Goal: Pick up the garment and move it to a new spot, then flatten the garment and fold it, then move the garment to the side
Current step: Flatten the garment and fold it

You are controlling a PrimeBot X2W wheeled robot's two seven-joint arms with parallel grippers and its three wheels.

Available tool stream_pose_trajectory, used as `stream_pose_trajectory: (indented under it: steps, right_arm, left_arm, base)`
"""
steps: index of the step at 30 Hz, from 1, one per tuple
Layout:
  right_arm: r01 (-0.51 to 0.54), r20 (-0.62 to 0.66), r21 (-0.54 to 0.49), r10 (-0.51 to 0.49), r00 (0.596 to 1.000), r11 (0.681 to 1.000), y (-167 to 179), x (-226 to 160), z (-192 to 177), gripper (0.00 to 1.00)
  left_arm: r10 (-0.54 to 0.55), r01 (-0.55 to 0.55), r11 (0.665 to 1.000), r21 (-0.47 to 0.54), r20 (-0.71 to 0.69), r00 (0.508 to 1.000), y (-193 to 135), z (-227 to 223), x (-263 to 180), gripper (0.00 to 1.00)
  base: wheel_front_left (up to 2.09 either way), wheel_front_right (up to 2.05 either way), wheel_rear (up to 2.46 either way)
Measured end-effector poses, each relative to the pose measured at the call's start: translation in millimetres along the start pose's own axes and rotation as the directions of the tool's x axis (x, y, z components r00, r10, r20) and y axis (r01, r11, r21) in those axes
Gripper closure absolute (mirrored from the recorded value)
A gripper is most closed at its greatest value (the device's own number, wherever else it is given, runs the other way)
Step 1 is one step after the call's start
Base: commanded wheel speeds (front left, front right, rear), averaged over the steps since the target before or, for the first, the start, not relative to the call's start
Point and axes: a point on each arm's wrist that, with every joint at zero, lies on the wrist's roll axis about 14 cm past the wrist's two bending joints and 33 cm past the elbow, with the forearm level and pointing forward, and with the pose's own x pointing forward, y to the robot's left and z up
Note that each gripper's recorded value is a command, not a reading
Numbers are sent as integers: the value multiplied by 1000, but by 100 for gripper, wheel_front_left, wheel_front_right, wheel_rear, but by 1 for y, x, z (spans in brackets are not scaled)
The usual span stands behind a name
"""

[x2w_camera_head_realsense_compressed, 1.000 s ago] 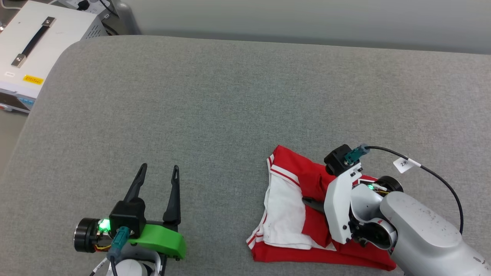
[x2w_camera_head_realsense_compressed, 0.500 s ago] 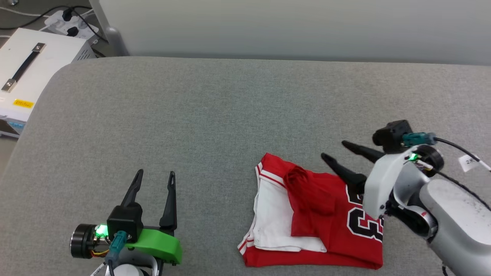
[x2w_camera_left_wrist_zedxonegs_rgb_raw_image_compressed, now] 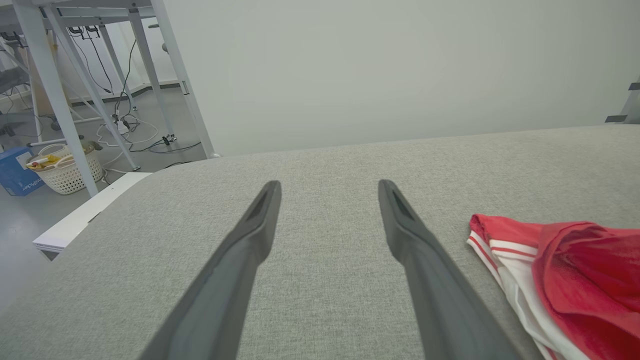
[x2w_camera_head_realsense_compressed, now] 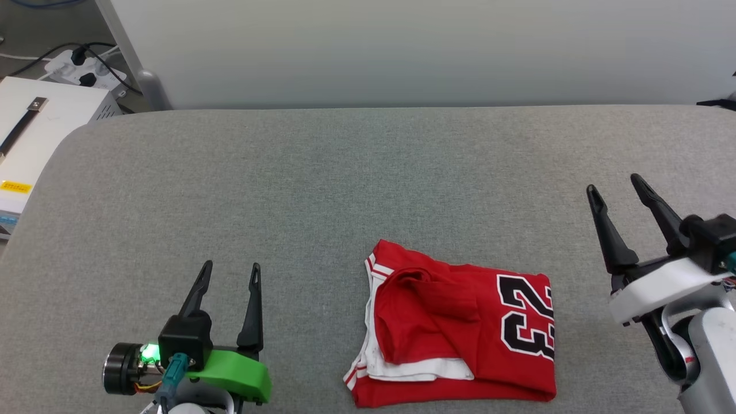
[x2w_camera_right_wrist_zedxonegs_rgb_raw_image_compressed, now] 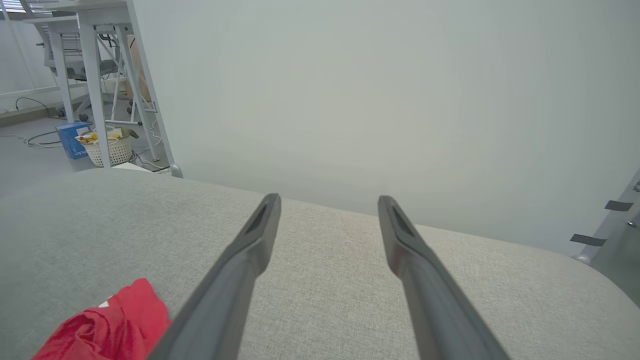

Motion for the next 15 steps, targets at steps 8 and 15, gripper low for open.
stream_pose_trajectory:
  steps: [8, 15]
  right_arm:
    - [152, 63, -8, -151, 986, 988, -11, -34, 3, 0]
    - [200, 43, 81, -204, 978, 976, 6, -58, -8, 0]
  left_arm:
    - [6, -6, 1000, 1, 11, 1000, 1, 4, -6, 0]
    - [17, -17, 1000, -1, 12, 1000, 4, 5, -16, 0]
  base:
    - [0, 0, 0]
    - [0, 0, 0]
